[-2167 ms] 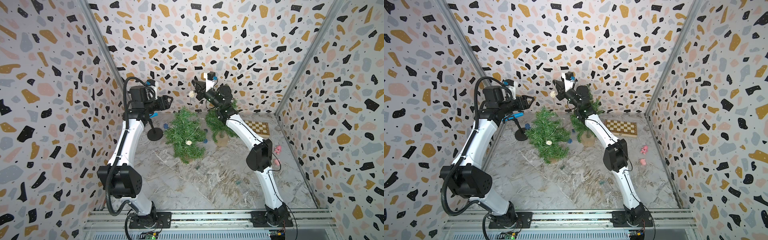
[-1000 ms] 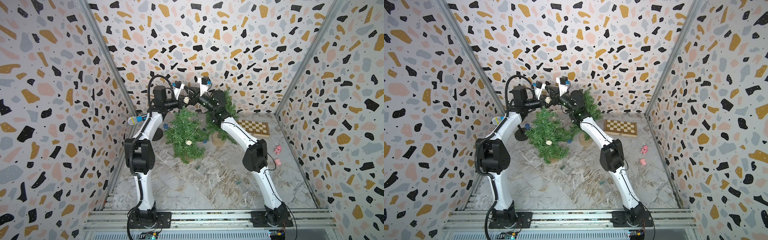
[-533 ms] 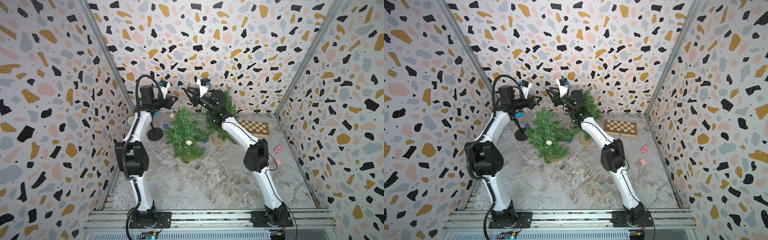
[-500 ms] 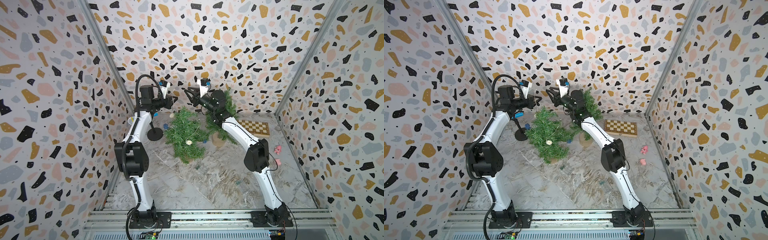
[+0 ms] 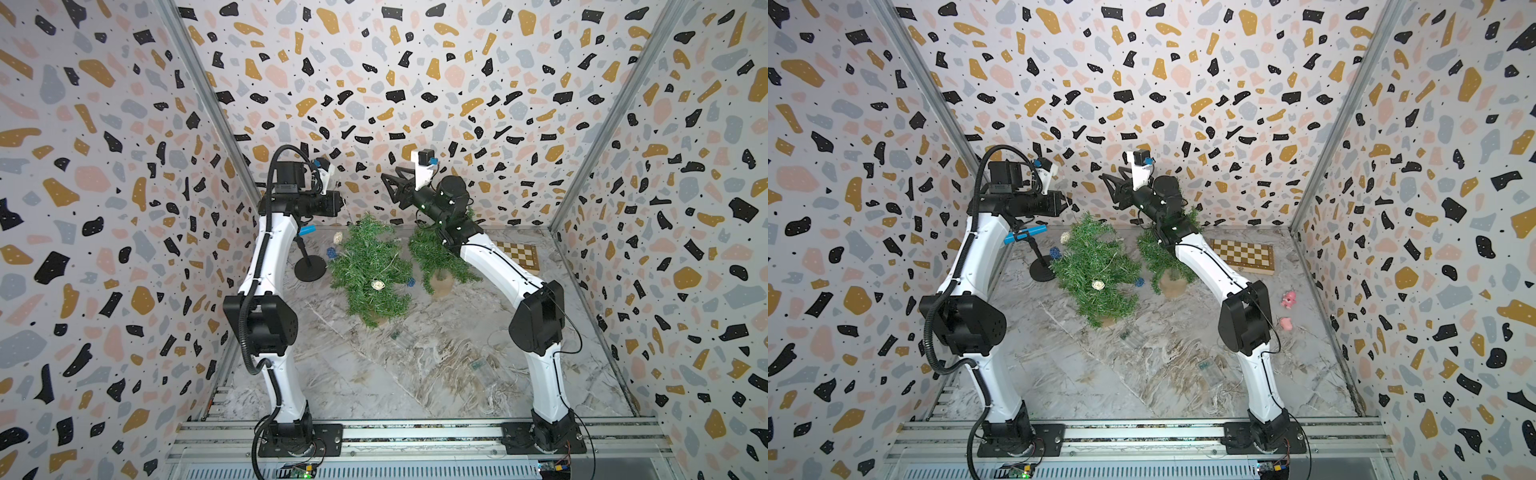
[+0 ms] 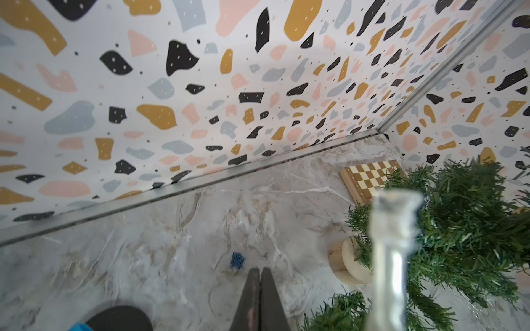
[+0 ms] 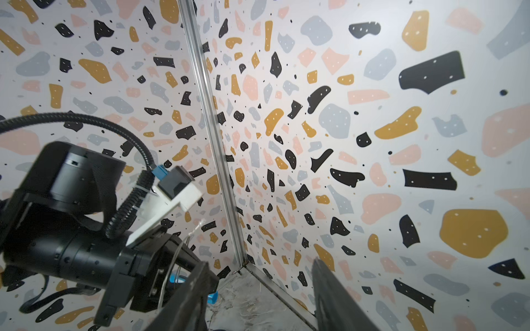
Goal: Wrap string light around the christmas tree
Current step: Wrap the light string around the Christmas tree.
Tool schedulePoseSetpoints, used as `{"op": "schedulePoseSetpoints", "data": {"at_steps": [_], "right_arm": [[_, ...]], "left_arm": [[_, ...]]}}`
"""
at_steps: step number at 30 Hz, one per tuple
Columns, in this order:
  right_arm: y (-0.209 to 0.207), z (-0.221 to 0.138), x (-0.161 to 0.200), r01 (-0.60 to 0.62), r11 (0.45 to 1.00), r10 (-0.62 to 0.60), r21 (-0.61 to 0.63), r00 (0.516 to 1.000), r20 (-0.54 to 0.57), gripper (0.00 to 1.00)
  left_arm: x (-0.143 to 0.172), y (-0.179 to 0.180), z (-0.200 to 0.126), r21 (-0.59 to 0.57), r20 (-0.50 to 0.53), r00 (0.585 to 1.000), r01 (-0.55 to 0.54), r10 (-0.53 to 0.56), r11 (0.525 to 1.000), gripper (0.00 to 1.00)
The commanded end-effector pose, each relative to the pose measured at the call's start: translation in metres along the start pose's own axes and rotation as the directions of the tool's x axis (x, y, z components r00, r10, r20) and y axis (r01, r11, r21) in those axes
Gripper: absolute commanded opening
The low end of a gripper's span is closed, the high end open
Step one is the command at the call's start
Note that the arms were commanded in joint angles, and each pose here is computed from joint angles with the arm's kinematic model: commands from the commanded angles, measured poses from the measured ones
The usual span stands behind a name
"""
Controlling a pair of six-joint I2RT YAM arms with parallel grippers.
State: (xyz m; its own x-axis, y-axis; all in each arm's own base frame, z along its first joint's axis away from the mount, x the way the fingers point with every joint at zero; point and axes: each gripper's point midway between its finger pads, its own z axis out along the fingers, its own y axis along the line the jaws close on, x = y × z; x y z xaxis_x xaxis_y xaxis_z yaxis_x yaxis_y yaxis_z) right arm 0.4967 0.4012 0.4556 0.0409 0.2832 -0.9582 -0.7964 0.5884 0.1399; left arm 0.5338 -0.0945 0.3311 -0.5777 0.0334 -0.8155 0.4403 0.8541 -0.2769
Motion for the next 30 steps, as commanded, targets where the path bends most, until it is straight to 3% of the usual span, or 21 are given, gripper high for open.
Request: {"op": "schedulePoseSetpoints", "data": {"at_steps": [1, 9, 17, 21, 26, 30], "right_arm": [[0.032, -0.014, -0.046, 0.02, 0.999, -0.017, -0.045, 0.998, 0.06, 0.59], [0.062, -0.032, -0.023, 0.076, 0.997, -0.076, 0.004, 0.997, -0.032, 0.64], [0.105, -0.06, 0.01, 0.159, 0.986, -0.151, 0.049, 0.979, -0.138, 0.64], [0.139, -0.074, 0.025, 0.196, 0.981, -0.191, 0.012, 0.967, -0.168, 0.61], [0.163, -0.091, 0.036, 0.258, 0.965, -0.248, 0.036, 0.951, -0.184, 0.6], [0.149, -0.101, 0.048, 0.266, 0.96, -0.243, 0.089, 0.947, -0.208, 0.61]], "left_arm": [[-0.014, -0.009, -0.035, -0.07, 0.021, 1.0, 0.003, -0.001, 0.998, 0.0], [-0.047, -0.017, -0.077, -0.167, 0.1, 0.993, -0.04, 0.057, 0.985, 0.0], [-0.011, -0.005, -0.102, -0.338, -0.022, 1.0, -0.001, -0.007, 0.941, 0.0], [-0.005, -0.006, -0.123, -0.39, -0.016, 1.0, 0.019, -0.027, 0.921, 0.0], [-0.007, -0.022, -0.143, -0.383, -0.003, 0.999, 0.038, -0.042, 0.923, 0.0], [0.012, -0.033, -0.147, -0.347, -0.04, 0.994, 0.083, -0.103, 0.934, 0.0]]}}
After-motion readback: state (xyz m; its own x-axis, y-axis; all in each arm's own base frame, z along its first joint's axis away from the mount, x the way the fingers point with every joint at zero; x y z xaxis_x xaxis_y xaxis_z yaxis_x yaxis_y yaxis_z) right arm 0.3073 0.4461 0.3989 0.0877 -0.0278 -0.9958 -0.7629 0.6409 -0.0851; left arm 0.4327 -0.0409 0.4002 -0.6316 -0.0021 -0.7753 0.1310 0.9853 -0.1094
